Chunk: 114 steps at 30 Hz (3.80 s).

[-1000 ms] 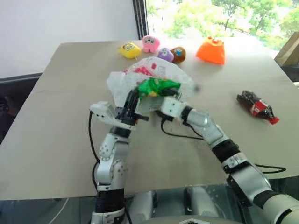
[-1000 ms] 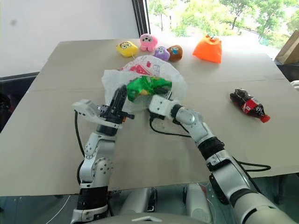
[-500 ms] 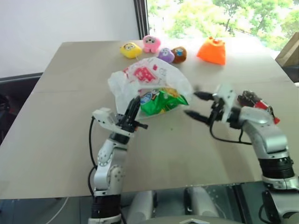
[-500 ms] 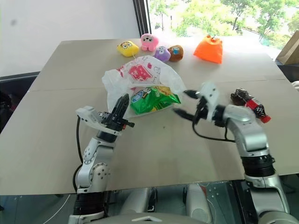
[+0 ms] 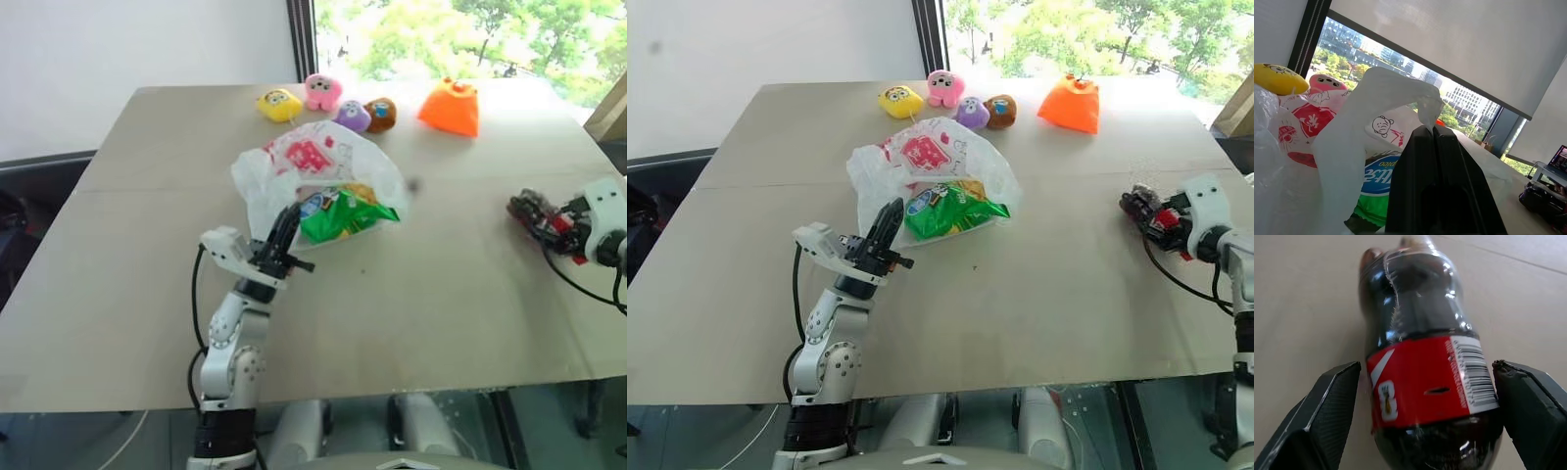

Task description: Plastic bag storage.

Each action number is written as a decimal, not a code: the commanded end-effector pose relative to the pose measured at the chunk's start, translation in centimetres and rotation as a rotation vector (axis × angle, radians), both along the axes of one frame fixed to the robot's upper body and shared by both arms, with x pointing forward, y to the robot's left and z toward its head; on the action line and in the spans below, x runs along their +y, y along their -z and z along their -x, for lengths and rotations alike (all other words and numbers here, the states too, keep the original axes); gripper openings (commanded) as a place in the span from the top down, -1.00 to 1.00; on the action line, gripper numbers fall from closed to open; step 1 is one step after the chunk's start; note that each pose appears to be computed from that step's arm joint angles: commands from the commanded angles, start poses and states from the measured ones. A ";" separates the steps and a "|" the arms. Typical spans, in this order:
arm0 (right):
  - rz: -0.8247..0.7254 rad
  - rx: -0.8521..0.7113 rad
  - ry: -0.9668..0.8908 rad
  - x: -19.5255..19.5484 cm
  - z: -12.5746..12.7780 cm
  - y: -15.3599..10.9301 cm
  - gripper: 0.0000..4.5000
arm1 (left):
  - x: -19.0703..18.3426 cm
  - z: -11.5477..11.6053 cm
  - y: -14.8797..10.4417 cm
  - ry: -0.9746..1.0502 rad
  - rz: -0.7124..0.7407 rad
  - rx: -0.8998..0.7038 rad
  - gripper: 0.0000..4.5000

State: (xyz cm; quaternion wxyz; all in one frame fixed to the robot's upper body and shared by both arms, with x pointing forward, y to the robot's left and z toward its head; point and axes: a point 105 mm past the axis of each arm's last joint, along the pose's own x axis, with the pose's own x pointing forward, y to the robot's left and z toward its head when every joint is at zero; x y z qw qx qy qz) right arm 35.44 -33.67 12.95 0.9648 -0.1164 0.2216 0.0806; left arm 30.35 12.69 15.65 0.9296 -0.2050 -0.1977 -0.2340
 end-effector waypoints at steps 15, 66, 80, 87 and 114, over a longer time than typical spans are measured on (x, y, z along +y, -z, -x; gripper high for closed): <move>-0.099 -0.245 -0.345 5.5 -1.0 -6.0 -0.36 | -0.2 0.3 -0.8 -0.008 0.000 -0.039 1.00; -0.140 -0.529 -0.835 25.8 -0.5 -12.3 -0.99 | -2.5 1.0 0.3 0.118 -0.092 -0.034 1.00; 0.152 -0.519 -0.541 24.5 -9.4 -7.5 -0.39 | -1.9 0.8 0.3 0.080 -0.070 -0.030 1.00; 0.155 -0.648 -0.498 24.3 -9.8 -10.2 0.97 | -0.6 0.7 0.2 0.006 -0.075 -0.035 1.00; -0.182 -0.630 -0.379 16.1 -5.1 -18.9 0.97 | 4.9 -6.8 -15.4 -0.213 -0.224 -0.383 1.00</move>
